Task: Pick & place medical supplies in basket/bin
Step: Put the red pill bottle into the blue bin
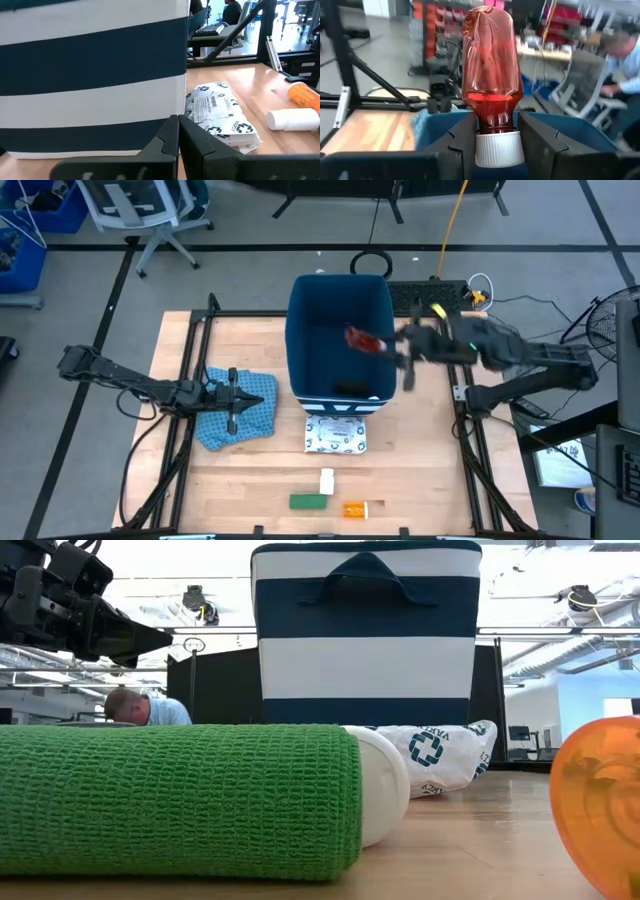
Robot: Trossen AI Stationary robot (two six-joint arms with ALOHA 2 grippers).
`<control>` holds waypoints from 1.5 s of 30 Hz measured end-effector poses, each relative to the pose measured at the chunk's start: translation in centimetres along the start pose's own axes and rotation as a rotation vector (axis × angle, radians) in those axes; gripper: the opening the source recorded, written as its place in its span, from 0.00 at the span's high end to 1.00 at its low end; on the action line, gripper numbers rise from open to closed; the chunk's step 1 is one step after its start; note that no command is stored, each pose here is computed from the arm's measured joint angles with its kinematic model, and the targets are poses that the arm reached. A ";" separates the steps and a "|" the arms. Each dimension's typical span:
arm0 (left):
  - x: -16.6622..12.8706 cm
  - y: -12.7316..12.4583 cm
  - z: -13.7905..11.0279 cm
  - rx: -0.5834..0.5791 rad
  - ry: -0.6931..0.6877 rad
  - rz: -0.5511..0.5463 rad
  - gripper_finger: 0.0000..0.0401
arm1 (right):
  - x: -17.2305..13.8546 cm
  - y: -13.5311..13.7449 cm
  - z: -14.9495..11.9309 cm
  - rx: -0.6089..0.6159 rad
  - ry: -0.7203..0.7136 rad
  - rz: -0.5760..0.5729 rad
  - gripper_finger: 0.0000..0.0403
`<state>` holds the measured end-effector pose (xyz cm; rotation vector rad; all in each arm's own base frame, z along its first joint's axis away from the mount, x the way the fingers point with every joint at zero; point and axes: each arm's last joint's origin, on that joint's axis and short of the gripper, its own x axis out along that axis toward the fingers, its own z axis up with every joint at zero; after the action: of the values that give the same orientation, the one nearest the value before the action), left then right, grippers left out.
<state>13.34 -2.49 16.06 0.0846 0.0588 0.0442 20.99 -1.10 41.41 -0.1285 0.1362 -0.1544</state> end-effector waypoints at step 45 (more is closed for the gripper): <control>0.0 0.0 -0.2 0.015 0.024 -0.006 0.98 | 22.3 -5.0 -23.2 -0.035 1.018 0.193 0.71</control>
<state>13.32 -2.50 15.82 0.0986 0.0831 0.0390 38.77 -12.29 16.53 -0.0604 1.1630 -0.0111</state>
